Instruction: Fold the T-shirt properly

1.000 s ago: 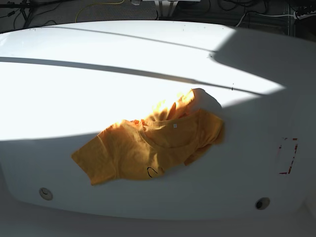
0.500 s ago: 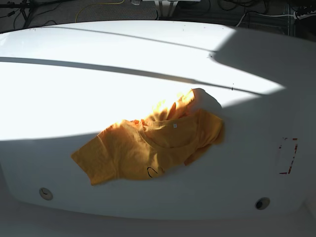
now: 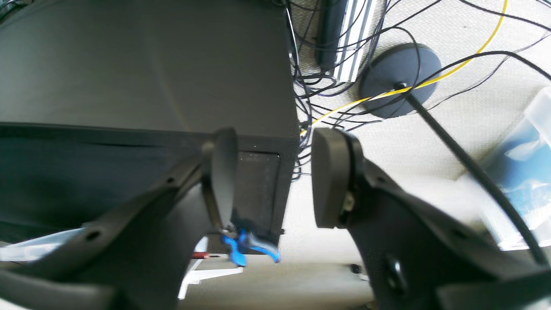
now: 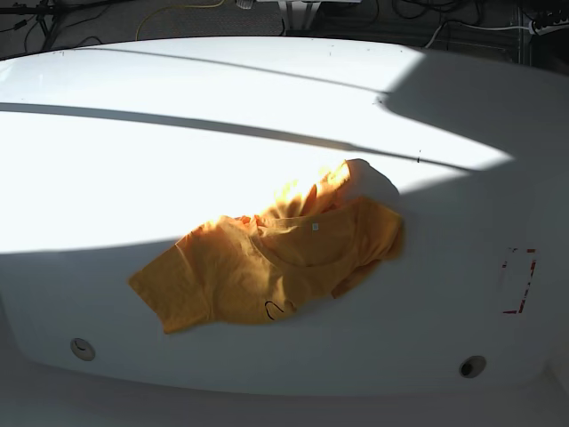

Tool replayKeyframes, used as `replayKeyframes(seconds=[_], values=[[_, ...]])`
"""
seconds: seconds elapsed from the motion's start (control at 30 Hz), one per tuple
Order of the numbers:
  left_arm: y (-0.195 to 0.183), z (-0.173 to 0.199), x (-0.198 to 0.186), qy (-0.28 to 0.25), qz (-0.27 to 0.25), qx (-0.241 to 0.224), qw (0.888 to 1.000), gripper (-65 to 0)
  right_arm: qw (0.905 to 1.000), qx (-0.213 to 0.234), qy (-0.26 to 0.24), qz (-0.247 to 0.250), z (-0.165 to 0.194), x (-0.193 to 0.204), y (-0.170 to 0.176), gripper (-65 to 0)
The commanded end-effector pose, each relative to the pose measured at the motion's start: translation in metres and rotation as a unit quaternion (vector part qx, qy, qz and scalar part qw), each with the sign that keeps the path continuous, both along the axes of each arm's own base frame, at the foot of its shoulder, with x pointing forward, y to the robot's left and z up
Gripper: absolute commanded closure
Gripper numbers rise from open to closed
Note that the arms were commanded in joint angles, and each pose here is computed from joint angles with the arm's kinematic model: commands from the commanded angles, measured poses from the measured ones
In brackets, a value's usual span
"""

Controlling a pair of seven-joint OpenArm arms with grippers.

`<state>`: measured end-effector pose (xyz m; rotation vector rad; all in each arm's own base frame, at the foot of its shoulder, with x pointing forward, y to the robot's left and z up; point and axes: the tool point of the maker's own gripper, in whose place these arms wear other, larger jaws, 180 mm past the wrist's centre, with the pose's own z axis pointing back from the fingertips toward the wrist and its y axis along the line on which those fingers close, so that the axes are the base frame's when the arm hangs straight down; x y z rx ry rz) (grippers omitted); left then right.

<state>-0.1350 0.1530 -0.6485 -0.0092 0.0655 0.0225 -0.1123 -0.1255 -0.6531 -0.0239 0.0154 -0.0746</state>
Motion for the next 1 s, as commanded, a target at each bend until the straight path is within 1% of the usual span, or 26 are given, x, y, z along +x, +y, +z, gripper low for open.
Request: replayKeyframes(seconds=[0.0,0.97], values=[[0.0021,0.0018,-0.0077,0.006,-0.003,0.001,1.000,-25.6,1.0000,-0.004,0.005,-0.002,0.0015,-0.0079,-0.0038,-0.3],[-0.0020,0.0004,-0.0019,0.000,0.000,-0.004,1.000,-25.6,1.0000,-0.001,0.006,0.002,0.0014,-0.0081,-0.0013,-0.3]])
